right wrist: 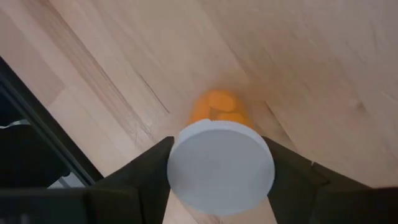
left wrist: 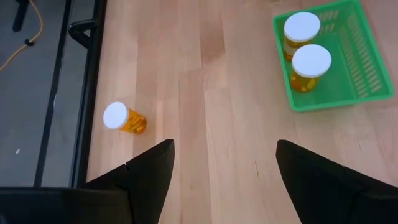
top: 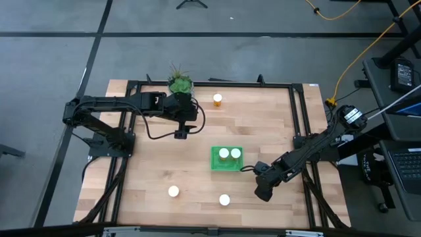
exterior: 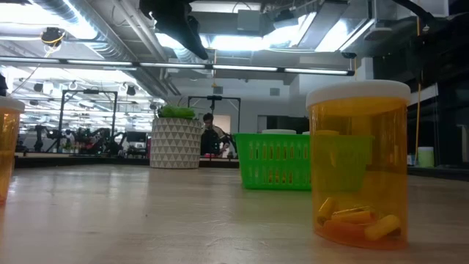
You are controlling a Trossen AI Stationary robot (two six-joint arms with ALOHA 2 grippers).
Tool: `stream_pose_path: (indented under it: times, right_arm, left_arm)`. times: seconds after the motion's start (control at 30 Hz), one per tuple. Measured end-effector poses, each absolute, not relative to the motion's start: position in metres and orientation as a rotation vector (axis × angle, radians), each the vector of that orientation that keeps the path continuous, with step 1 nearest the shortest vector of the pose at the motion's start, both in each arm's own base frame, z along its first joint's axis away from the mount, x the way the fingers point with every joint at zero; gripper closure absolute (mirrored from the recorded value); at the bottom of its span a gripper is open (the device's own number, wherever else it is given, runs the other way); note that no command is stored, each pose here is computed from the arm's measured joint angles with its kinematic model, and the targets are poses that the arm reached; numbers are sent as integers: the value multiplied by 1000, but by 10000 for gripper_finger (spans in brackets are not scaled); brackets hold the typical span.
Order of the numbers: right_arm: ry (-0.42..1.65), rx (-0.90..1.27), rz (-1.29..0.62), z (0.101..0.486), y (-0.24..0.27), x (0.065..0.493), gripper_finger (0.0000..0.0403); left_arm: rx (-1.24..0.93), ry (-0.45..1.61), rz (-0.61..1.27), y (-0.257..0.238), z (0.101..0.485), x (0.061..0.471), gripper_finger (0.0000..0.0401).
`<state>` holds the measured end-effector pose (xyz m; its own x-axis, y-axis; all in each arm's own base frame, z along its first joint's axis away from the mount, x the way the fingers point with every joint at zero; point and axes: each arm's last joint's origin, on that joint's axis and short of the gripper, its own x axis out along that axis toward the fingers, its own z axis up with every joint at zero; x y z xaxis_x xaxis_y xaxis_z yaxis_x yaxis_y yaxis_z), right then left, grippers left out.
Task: Pick and place pill bottles into a basket
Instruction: Put the orange pill bottle into the green bin
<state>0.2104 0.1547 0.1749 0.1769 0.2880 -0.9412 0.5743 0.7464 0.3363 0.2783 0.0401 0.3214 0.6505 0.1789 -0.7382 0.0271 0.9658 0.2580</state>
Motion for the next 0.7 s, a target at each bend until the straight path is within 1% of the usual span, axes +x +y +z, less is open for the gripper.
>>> stream_pose_path:
  times: [0.27, 0.7]
  right_arm:
    - [1412, 761, -239, 175, 149, 214, 188]
    - [1453, 625, -220, 189, 120, 229, 189]
  left_arm:
    - [258, 860, 87, 40, 321, 278, 124]
    - [257, 857, 88, 40, 322, 279, 124]
